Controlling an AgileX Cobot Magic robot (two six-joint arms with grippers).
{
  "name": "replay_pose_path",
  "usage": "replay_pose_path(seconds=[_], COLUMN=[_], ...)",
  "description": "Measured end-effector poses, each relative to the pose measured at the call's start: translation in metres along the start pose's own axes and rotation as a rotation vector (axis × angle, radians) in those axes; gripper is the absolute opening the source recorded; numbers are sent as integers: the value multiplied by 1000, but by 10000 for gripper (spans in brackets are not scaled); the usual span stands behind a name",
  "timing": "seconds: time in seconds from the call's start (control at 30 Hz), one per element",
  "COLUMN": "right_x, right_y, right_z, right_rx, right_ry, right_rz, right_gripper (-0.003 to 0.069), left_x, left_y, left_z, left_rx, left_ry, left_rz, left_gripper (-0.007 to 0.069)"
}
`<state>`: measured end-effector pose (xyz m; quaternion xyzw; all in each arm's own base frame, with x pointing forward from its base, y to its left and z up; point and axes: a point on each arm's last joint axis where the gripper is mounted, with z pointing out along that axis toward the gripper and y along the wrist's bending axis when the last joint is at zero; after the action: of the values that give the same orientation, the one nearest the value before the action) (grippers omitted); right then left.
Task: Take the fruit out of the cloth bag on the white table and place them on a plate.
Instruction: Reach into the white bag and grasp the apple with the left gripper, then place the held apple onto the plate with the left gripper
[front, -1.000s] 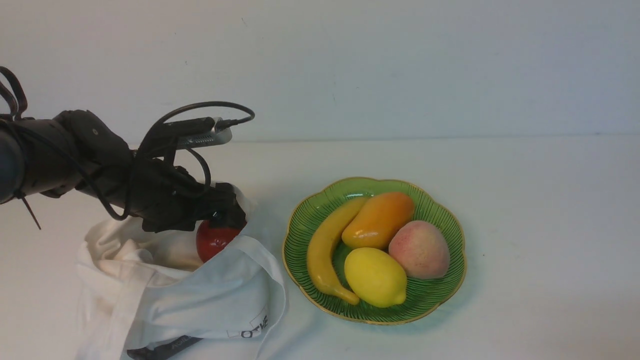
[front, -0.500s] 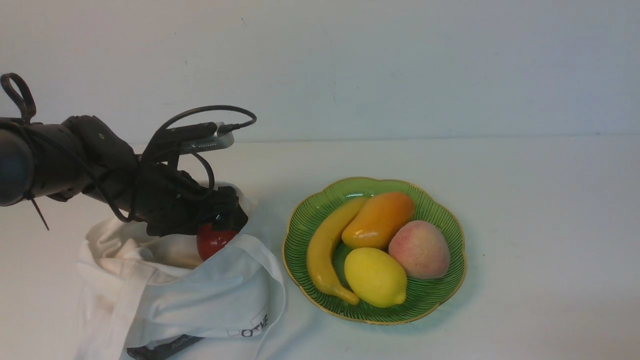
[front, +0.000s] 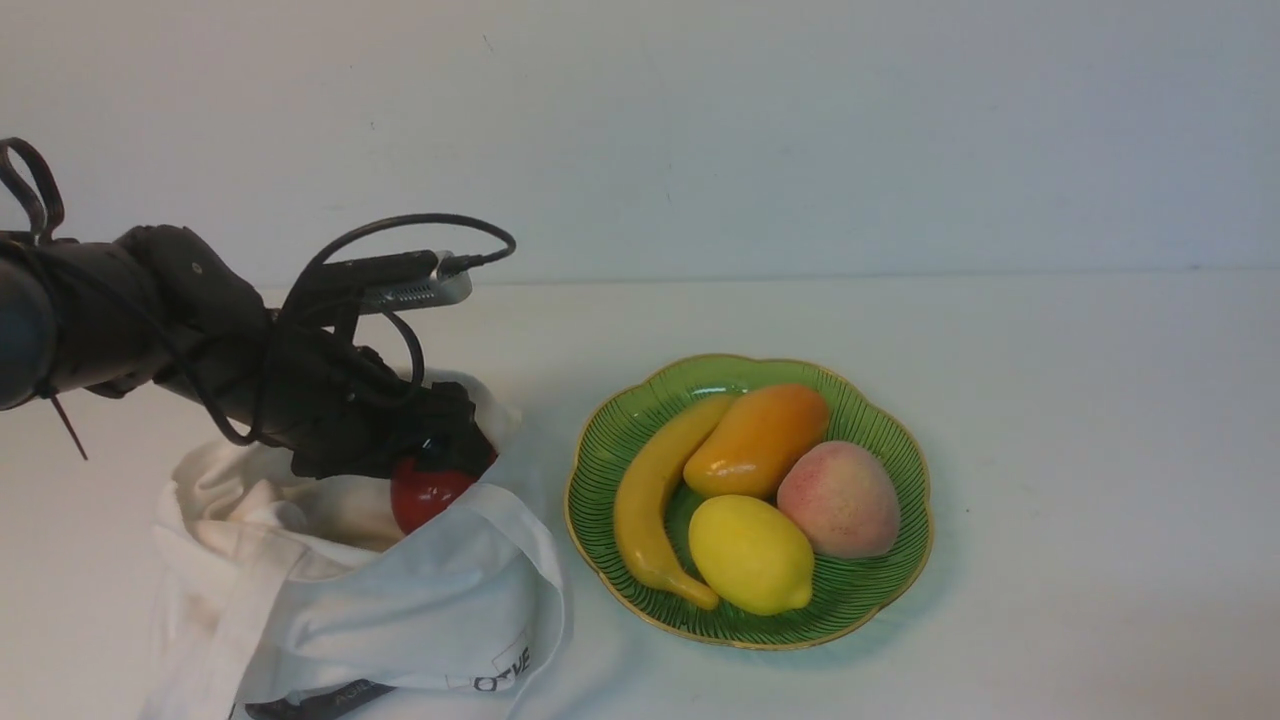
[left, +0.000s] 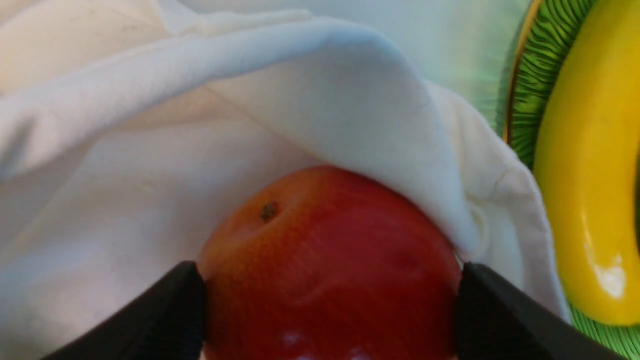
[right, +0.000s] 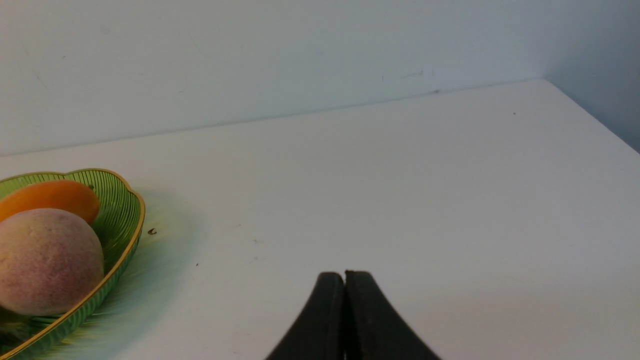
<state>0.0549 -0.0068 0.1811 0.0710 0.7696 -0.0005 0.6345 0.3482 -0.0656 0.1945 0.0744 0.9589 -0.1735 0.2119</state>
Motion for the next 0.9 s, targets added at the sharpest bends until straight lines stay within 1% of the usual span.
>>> replay_pose_path(seconds=[0.2,0.3,0.47,0.53,0.57,0.6,0.63,0.73,0.9], right_x=[0,0,0,0,0,0,0,0,0], right_y=[0,0,0,0,0,0,0,0,0], right_z=[0,0,0,0,0,0,0,0,0], right_rx=[0,0,0,0,0,0,0,0,0], right_ry=[0,0,0,0,0,0,0,0,0], right_rz=[0,1,2,2,2,2,2,3,3], right_gripper=[-15,-15,-15,-15,-15,-15,-15,-15,-15], left_x=[-6,-6,-4,-3,-1,-1,1,4,7], left_y=[-11,-17,-35,-41,-50,-51,-64,-84,-121], left_z=[-48,-69,-109,-117,-122,-122,-123,-118,-92], left_rx=[-65,-79,-71,-64,-44,-43,-5,56,149], left_ry=[-95,-144,-244,-268,-282,-284,-290,-280,-264], left_rz=[129,133,162,181,197,196,213,240,274], left_gripper=[580,580,580,580,580,580,580,580,580])
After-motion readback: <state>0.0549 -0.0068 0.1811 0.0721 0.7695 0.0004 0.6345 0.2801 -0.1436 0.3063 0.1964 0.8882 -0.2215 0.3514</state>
